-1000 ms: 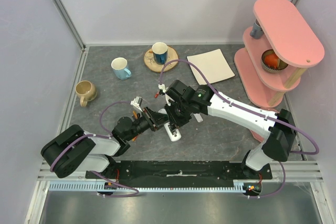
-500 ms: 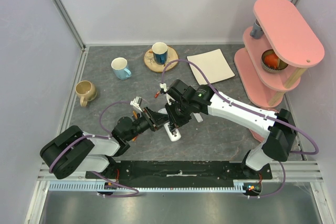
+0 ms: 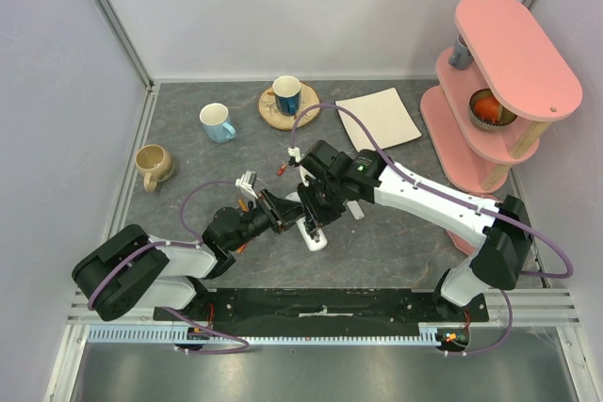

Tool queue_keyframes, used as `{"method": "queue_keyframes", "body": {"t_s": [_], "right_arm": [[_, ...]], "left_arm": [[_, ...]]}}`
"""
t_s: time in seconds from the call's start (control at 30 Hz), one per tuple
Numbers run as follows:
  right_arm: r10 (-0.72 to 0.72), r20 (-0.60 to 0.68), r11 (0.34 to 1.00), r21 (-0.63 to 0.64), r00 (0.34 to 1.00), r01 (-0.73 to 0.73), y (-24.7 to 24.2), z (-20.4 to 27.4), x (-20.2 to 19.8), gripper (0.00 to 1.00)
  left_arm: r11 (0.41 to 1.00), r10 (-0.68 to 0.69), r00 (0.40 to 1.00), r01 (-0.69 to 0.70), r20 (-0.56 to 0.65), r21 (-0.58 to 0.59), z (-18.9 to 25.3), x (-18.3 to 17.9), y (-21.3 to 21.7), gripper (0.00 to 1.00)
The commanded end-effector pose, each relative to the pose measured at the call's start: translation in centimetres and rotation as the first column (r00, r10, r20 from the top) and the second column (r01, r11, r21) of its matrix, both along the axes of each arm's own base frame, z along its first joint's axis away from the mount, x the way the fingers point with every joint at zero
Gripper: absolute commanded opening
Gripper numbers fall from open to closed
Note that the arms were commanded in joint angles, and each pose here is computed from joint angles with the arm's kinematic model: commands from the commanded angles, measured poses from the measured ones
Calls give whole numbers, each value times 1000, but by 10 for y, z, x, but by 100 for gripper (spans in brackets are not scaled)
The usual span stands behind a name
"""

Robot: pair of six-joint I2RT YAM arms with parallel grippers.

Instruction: Load the batteries into the remote control

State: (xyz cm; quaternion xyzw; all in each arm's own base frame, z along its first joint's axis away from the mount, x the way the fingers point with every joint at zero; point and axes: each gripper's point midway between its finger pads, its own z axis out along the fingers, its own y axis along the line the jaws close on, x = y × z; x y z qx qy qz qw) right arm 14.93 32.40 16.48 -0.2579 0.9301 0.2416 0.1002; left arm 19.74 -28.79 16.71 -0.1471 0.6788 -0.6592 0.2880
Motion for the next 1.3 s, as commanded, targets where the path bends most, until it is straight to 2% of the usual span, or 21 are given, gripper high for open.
{"method": "queue_keyframes", "body": {"t_s": [0.0,0.53,1.03,1.27], "right_arm": [[17,14,999,27,1000,-17,6,11,-1,25],[6,57,1000,30,998,-7,9,35,6,36],[-19,119,1000,10,993,17,-3,52,16,42],[-45,219,994,104,975,23,0,102,26,44]], "left_arm": [[924,85,934,56,347,-377,137,-14,16,2],[934,90,941,34,326,-355,124,-12,17,2],[940,84,945,31,317,-341,117,-13,17,2],[942,76,952,29,297,-334,111,-11,15,2]]}}
